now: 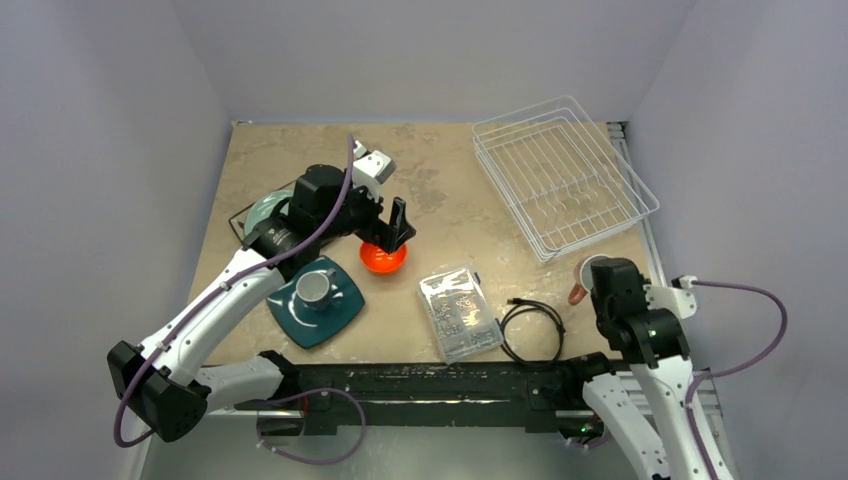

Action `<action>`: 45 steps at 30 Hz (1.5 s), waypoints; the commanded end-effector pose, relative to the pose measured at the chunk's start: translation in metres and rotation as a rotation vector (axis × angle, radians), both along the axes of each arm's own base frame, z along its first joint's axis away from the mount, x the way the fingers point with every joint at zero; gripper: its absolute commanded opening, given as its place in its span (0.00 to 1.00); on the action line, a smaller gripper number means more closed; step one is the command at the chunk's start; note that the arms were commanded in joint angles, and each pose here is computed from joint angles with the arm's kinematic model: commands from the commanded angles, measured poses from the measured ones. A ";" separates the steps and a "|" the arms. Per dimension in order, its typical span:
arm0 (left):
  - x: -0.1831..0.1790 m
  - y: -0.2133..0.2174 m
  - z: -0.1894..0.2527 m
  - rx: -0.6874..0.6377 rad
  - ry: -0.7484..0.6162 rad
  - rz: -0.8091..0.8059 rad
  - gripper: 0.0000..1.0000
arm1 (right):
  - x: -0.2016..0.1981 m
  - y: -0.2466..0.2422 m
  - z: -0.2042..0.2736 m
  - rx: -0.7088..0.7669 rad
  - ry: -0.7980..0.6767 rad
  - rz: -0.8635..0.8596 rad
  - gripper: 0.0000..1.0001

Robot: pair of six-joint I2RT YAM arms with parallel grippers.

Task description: Load the mixed dishes into the dish rack

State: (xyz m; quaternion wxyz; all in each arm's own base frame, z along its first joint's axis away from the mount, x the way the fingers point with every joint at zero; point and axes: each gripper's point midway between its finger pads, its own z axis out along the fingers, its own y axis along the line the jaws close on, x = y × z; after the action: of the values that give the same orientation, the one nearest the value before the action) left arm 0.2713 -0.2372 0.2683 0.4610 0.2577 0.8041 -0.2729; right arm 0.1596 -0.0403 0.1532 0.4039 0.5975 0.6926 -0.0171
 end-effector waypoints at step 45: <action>0.001 -0.018 0.026 -0.136 0.010 0.013 0.67 | 0.095 0.292 0.129 -0.331 -0.254 0.664 0.00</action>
State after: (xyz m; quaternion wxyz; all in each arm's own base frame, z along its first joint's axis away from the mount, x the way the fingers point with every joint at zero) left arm 0.2686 -0.2508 0.2869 0.4741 0.2240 0.7872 -0.3246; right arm 0.2460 0.2758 0.2253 0.4688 0.1614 0.8623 0.1028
